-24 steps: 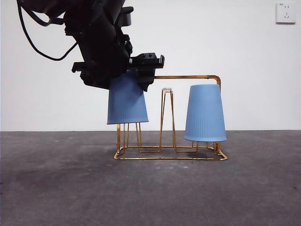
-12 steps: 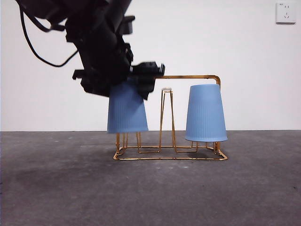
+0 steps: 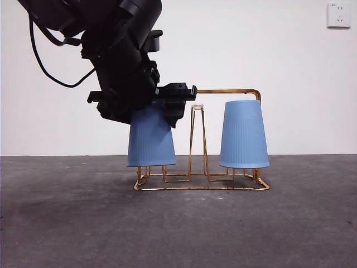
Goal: Pick up cup 1,put cup 1 in the cup rack,pick up cup 2,put cup 2 in the cup rack
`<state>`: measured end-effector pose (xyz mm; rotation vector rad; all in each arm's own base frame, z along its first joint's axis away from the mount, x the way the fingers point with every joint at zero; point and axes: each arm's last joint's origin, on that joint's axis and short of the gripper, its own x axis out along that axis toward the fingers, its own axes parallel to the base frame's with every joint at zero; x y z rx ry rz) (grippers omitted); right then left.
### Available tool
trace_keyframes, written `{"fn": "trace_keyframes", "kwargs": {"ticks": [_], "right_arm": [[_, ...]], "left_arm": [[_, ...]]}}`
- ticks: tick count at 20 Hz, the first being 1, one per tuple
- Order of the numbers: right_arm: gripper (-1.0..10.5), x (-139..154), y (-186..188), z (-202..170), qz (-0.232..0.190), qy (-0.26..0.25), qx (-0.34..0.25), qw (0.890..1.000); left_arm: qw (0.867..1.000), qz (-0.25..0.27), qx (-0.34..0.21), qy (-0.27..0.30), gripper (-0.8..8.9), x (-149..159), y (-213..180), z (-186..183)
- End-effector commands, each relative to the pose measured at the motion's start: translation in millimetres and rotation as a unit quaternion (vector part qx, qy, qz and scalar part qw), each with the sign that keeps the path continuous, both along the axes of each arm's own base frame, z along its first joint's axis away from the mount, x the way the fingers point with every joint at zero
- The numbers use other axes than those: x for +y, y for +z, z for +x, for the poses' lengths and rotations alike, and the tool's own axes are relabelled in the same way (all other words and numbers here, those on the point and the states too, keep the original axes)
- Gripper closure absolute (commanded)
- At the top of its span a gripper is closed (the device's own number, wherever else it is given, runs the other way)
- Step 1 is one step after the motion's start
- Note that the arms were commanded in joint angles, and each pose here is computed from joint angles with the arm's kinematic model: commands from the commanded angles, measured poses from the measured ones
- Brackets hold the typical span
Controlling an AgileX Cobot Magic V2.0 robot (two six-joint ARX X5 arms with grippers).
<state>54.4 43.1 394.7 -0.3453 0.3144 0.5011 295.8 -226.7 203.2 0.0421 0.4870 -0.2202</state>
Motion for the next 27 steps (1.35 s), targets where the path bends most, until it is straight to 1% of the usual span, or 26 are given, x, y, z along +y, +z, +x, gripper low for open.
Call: {"fn": "trace_keyframes", "kwargs": {"ticks": [1,6,9,12,14,17,19,22,24,27], "right_arm": [[7.6,0.6,-1.3,0.6,0.005,-0.002,0.002,1.000],[7.6,0.6,-1.3,0.6,0.005,-0.002,0.002,1.000],[7.6,0.6,-1.3,0.6,0.005,-0.002,0.002,1.000],[7.6,0.6,-1.3,0.6,0.005,-0.002,0.002,1.000],[7.6,0.6,-1.3,0.6,0.005,-0.002,0.002,1.000],[7.6,0.6,-1.8,0.6,0.003,-0.002,0.004,1.000],[7.6,0.6,-2.8,0.6,-0.001,-0.002,0.009,1.000],[7.6,0.1,-4.2,0.2,0.001,-0.006,0.018,1.000],[7.6,0.1,-4.2,0.2,0.001,-0.006,0.018,1.000],[7.6,0.3,-4.2,0.3,0.003,-0.007,0.020,1.000]], "left_arm": [[0.997,0.020,0.068,-0.009,3.10,6.3,-23.6,-3.6],[0.993,0.034,0.113,-0.025,3.10,10.7,-30.0,-6.8],[0.991,0.025,0.123,-0.040,3.10,9.9,-30.5,-7.7],[0.986,0.020,0.157,-0.056,3.10,10.6,-34.3,-11.4],[0.977,0.024,0.198,-0.077,3.10,11.8,-38.9,-16.6],[0.955,0.026,0.278,-0.098,3.10,16.2,-46.6,-26.8],[0.942,0.034,0.315,-0.106,3.11,19.1,-48.4,-33.5],[0.931,0.054,0.343,-0.110,3.11,22.3,-37.9,-47.8],[0.934,0.053,0.331,-0.122,3.11,24.0,-17.1,-59.6],[0.947,0.028,0.289,-0.140,3.12,32.5,23.5,-78.1]]}}
